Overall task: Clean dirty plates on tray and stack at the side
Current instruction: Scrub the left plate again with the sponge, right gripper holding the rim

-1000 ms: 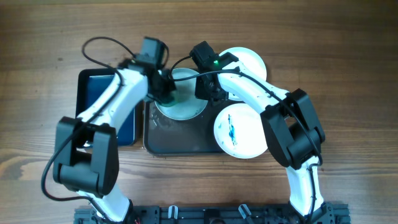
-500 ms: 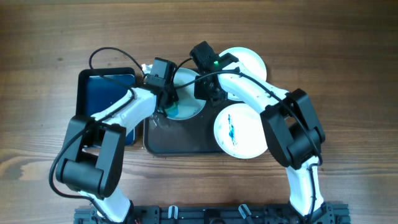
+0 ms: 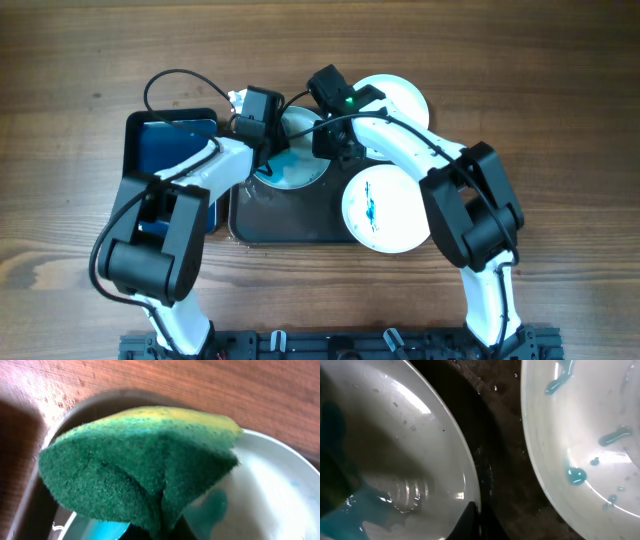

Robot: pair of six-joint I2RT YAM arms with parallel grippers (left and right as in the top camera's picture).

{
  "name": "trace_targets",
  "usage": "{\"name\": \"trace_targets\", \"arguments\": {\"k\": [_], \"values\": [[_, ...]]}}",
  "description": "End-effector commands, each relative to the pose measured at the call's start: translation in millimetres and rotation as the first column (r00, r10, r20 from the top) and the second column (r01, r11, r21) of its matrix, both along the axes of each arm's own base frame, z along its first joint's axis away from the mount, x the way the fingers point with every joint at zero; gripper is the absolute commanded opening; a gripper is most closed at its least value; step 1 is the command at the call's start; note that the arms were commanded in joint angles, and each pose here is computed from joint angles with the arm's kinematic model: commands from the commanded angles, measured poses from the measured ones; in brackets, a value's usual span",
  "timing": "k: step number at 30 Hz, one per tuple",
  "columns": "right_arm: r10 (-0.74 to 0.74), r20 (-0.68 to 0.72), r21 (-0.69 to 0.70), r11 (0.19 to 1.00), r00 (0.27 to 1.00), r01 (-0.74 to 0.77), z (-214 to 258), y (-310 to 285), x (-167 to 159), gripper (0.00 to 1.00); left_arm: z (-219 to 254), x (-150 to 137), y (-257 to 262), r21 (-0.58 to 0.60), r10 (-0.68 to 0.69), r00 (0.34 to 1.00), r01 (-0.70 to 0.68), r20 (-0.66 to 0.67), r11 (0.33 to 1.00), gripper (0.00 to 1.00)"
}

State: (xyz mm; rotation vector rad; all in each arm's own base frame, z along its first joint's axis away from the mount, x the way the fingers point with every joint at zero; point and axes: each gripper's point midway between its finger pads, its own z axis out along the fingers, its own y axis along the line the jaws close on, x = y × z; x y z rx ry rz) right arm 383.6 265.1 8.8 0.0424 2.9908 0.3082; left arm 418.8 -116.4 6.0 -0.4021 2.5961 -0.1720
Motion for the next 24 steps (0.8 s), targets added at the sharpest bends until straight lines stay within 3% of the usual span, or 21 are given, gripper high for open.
{"name": "trace_targets", "arguments": {"k": [1,5,7,14,21,24], "values": [[0.074,-0.051,0.197,0.978,0.996,-0.063,-3,23,-13,0.04,-20,-57,-22,-0.150,-0.122,0.965,0.088,-0.231,0.985,0.04],[0.101,-0.054,0.314,0.946,0.993,-0.079,-8,27,-14,0.04,-11,-88,-59,-0.413,-0.267,0.908,0.119,-0.322,0.903,0.04],[0.099,-0.050,0.315,0.946,0.994,-0.078,-8,27,-12,0.04,-7,-93,-72,-0.458,-0.302,0.898,0.132,-0.320,0.879,0.04],[0.100,-0.051,0.316,0.946,0.994,-0.079,-8,27,-12,0.04,-11,-89,-77,-0.402,-0.265,0.914,0.127,-0.309,0.907,0.04],[0.113,-0.053,0.356,0.931,0.992,-0.087,-4,34,-13,0.04,6,-49,-91,-0.424,-0.273,0.955,0.200,-0.118,0.883,0.04],[0.114,-0.052,0.355,0.931,0.992,-0.088,-4,34,-13,0.04,4,-36,-80,-0.379,-0.176,0.979,0.124,-0.105,0.917,0.04]]}}
